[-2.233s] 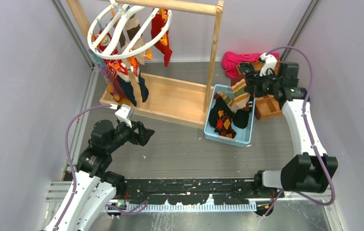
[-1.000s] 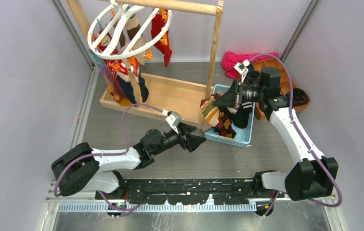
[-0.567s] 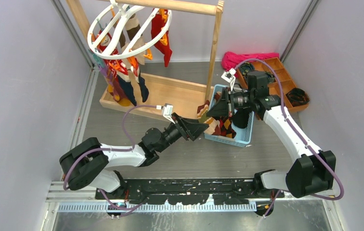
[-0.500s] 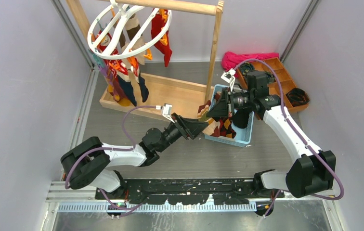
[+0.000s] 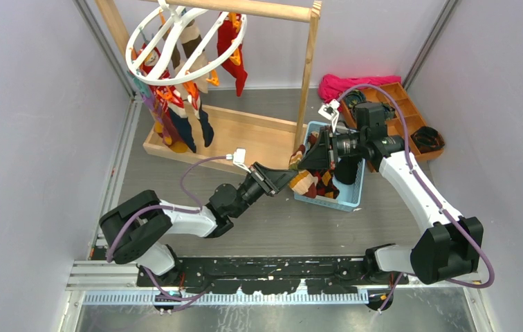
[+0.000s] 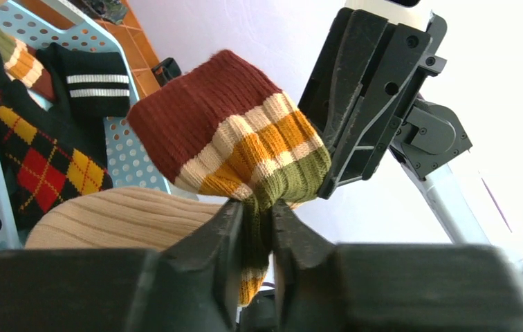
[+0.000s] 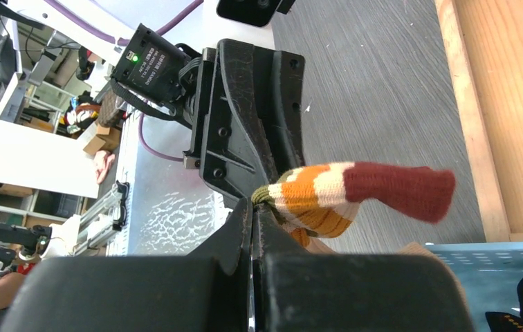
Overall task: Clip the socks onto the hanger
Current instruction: Pick up the sock from the bin.
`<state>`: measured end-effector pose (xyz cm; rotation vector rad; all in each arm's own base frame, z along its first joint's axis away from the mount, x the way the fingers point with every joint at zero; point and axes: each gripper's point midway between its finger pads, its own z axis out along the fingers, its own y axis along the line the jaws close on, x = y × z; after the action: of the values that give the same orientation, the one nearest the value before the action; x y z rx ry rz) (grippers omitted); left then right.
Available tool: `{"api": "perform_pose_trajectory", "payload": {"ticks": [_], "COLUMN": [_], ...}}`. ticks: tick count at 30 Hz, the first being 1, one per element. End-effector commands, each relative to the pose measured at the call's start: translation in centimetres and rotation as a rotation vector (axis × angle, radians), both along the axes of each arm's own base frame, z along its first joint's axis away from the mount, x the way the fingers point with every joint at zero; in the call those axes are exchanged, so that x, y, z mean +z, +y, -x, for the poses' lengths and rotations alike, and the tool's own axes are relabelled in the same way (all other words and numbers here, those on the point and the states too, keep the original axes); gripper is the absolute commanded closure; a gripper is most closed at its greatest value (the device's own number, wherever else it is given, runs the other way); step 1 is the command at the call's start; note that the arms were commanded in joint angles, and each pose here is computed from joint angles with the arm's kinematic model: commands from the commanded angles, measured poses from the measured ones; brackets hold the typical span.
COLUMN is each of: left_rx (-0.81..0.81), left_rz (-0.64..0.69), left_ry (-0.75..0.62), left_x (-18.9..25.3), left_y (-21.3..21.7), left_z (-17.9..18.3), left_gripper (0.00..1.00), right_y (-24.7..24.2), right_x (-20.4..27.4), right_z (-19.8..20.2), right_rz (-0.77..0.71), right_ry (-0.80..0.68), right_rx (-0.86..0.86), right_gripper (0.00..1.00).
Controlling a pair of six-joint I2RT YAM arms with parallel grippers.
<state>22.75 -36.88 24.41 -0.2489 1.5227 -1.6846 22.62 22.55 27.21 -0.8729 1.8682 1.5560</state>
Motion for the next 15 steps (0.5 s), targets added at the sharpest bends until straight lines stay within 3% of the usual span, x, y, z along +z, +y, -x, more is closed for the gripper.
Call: {"api": "perform_pose_trajectory", "payload": {"ticks": [1,3,7,11,15], "left_rx": [0.029,0.036,0.084,0.099,0.064], "left_rz": [0.109,0.106,-0.023,-0.351,-0.664], "left_ry": [-0.067,-0.104,-0.289,-0.581,-0.913], "left_x": [3.3,3.6,3.9,2.6,1.4], "left_y": [0.8,1.2,2.0,2.4,2.5], "left_z": [-0.4,-0.3,0.2,1.3,3.2], "left_gripper": [0.87,0.98,1.00,1.00,1.00], "right_y": [0.2,0.1,-0.2,-0.6,-0.4], "right_x": [1.6,1.4,0.9,0.8,1.0], "right_z": [0.1,-0.1,-0.2,0.3,0.9], "right_rz": [-0.014,-0.005,0.035,0.071,0.038], "right_ry": [-0.066,-0.059,-0.103,-0.135,-0.118], "right_rx": [0.015,0.004,-0.002,0.006,0.043], "right_gripper": [0.99,0.99,0.95,0.62,0.41]}}
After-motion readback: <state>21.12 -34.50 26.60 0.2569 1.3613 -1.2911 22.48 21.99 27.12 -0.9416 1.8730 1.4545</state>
